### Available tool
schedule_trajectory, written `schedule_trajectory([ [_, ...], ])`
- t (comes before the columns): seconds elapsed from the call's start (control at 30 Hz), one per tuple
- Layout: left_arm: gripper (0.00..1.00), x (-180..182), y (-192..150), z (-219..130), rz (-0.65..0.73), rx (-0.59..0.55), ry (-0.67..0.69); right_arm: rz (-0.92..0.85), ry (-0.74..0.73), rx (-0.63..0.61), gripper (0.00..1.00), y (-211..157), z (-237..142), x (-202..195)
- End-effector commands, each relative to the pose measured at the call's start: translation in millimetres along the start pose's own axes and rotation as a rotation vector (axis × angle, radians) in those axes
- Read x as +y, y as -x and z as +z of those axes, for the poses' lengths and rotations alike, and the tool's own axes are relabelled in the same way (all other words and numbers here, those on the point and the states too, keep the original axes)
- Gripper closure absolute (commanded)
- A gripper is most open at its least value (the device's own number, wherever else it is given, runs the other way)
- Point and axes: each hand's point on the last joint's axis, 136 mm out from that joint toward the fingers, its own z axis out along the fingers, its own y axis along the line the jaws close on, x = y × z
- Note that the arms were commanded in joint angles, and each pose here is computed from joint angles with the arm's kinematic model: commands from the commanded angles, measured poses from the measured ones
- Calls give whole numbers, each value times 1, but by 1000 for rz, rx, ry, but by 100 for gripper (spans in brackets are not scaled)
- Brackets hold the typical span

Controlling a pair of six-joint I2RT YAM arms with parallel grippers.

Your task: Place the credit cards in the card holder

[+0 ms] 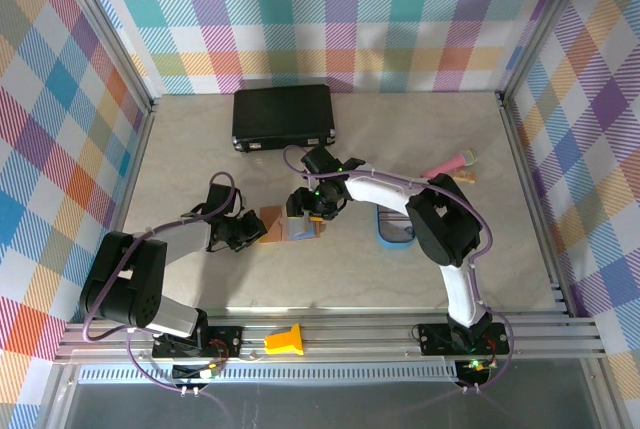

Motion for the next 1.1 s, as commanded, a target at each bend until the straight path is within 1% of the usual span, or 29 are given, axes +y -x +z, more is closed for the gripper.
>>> schedule_trajectory([
  [0.0,88,12,-2,7,-8,11,30,15,5,26,37,-2,4,4],
  [0.17,88,11,-2,7,-8,11,27,23,9,42,37,-3,11,5],
  [0.3,88,11,-1,8,-10,10,22,19,42,55,37,-4,14,12],
  [0.4,88,10,-2,9,-10,15,17,-15,104,54,37,-3,13,26],
  [0.53,87,10,-2,9,-9,14,18,-97,216,27,38,-1,4,58],
  [0.7,87,9,0,9,-7,10,18,-113,299,16,40,2,4,78],
  [0.97,87,7,5,3,9,-4,37,-73,382,8,40,13,20,89],
  [1.07,86,5,6,-1,15,-7,42,-51,370,15,40,15,29,85],
])
